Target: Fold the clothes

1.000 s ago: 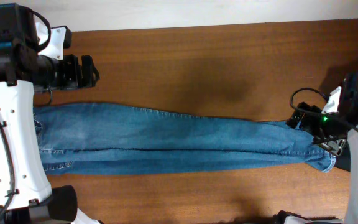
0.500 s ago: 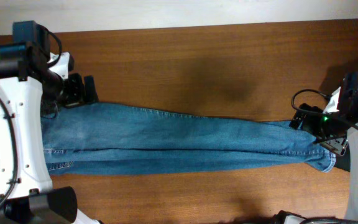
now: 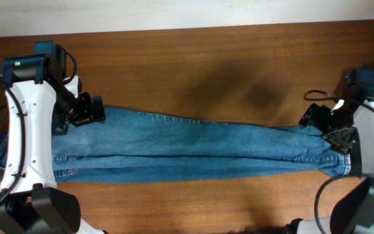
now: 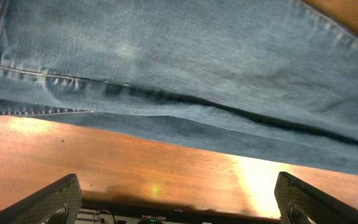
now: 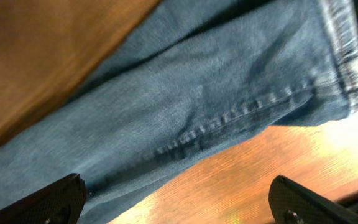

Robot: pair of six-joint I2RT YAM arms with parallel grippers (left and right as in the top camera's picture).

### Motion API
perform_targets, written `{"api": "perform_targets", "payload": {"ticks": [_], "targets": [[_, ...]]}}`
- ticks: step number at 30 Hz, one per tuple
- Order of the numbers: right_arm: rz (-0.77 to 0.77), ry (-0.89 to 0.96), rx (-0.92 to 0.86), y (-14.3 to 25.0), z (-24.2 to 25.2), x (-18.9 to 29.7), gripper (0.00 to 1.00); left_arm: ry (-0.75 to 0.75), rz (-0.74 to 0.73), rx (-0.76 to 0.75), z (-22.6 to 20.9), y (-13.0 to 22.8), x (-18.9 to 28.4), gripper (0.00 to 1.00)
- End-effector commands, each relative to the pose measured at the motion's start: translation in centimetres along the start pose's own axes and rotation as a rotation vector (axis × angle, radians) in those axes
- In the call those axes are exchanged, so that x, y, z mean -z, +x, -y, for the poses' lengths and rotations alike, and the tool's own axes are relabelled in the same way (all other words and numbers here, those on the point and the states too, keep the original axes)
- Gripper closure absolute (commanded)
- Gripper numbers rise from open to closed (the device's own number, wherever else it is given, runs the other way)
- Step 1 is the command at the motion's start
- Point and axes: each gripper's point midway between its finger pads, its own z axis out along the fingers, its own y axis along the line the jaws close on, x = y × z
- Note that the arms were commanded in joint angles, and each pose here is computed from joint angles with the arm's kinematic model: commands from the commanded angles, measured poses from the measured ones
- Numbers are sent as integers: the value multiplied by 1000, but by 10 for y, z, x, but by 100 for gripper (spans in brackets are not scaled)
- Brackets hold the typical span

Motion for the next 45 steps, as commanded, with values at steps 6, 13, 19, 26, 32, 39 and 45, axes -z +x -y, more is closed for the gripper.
{"api": "perform_targets", "payload": {"ticks": [6, 13, 19, 26, 32, 39, 45], "targets": [[7, -2, -52, -11, -1, -6, 1, -208, 69, 202, -37, -7, -8, 1], [-25, 10, -54, -3, 2, -6, 1, -206, 70, 209, -36, -8, -14, 1], [-18, -3, -72, 13, 5, 14, 1, -210, 74, 266, -55, -10, -13, 1], [73, -32, -66, 26, 9, 48, 1, -207, 78, 418, -102, -10, -11, 1], [84, -35, -65, 43, 14, 63, 1, -203, 133, 460, -118, -22, -10, 1], [111, 23, -89, 46, 27, 68, 1, -203, 121, 457, -122, -42, -40, 1], [112, 73, -177, 46, 37, 53, 1, -215, -15, 448, -122, -39, -83, 1]]}}
